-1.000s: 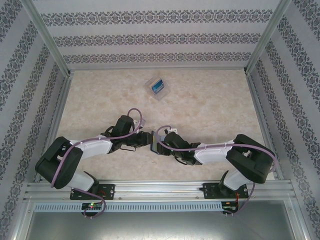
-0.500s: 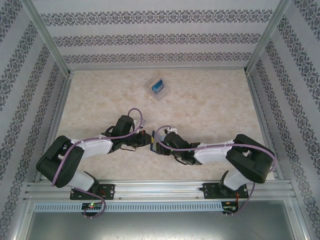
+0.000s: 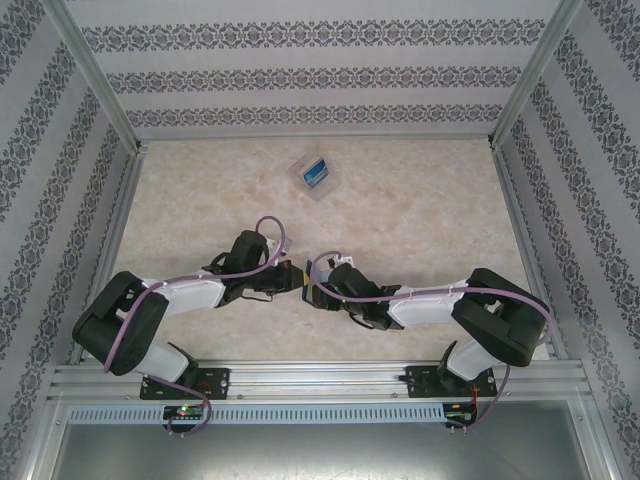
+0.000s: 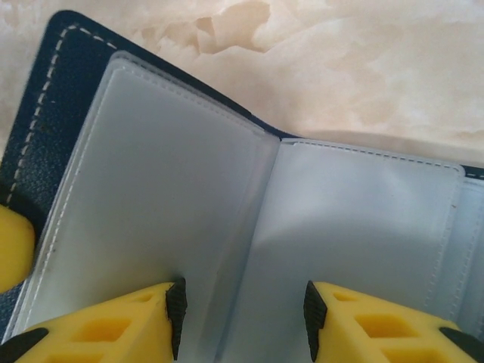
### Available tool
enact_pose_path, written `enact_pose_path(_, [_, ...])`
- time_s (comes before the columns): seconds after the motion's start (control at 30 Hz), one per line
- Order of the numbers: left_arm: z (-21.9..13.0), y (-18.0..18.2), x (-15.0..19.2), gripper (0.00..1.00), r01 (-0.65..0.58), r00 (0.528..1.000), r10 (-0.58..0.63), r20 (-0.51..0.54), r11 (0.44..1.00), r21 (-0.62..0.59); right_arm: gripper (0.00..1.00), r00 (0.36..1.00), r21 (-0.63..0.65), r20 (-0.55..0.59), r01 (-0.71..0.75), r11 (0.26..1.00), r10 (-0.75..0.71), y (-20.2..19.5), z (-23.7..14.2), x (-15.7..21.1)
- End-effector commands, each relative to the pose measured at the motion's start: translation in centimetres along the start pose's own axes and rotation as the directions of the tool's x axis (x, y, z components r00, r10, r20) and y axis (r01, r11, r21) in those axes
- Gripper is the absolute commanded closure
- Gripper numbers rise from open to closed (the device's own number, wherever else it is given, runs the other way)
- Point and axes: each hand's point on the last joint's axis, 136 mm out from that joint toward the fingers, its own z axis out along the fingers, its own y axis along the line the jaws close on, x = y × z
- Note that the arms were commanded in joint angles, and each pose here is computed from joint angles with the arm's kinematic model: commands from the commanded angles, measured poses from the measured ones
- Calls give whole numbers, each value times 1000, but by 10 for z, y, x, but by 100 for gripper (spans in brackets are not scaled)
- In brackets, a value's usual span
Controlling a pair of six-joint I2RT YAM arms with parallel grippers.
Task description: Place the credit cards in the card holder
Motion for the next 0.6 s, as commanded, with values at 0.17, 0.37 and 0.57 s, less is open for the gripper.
enact_pose_path(0.17, [-5, -9, -4, 100, -39, 999, 38, 15, 999, 30, 52, 999, -2, -42, 14, 1000, -14, -3, 3, 14])
enact_pose_path(0.37, [0, -4, 0, 100, -22, 1000, 22, -8, 999, 23, 52, 999, -7, -46, 16, 1000, -16, -3, 3, 15])
enact_pose_path(0.57, [1, 13, 1, 100, 11, 1000, -12, -7, 998, -57, 39, 1000, -23, 2, -4, 1000, 4, -3, -8, 8])
